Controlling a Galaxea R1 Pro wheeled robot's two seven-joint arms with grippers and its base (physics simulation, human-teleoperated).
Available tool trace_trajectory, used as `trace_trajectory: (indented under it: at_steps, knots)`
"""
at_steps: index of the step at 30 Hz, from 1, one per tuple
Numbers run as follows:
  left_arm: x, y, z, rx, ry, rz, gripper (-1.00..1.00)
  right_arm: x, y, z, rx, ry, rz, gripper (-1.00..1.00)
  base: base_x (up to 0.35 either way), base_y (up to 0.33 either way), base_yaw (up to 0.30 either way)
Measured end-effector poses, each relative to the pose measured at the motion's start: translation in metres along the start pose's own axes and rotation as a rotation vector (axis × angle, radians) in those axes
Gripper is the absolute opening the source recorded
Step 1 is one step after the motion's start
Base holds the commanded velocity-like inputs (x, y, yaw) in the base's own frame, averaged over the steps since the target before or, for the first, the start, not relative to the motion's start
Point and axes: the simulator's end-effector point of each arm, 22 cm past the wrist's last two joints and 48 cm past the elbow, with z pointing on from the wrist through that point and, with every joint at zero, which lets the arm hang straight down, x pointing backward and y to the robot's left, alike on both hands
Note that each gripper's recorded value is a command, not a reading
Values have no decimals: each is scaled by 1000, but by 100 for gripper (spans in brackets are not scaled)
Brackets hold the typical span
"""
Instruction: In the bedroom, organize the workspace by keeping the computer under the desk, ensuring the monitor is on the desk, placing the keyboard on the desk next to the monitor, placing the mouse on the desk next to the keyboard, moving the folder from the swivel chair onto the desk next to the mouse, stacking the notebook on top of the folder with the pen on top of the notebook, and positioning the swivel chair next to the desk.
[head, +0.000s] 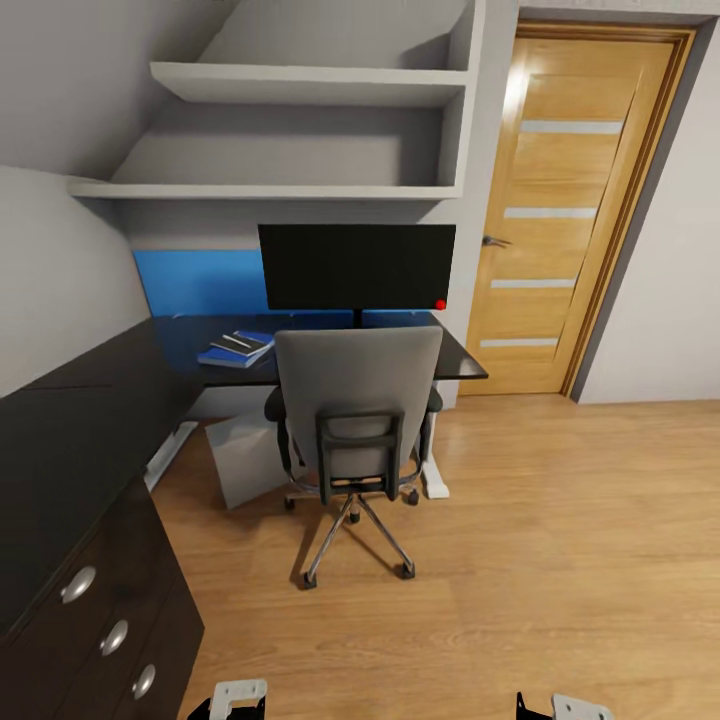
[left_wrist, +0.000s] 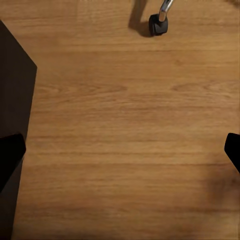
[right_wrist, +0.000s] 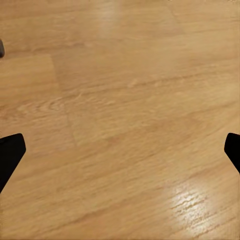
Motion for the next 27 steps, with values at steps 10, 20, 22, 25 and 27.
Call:
trace_trajectory:
  at_steps: [10,20,22,25,27]
  knots:
    - [-17,1,-13,-3,0,0,100,-18,-2,-10,0,0,0,100,0,0,0]
    - [-26,3,-20,-7,2,0,100,-28,-4,-17,0,0,0,100,0,0,0]
    - [-26,3,-20,-7,1,0,100,-28,-4,-17,0,0,0,100,0,0,0]
    - [-26,3,-20,-8,1,0,100,-28,-4,-17,0,0,0,100,0,0,0]
    - [-26,3,-20,-8,0,0,100,-28,-4,-17,1,1,0,100,0,0,0]
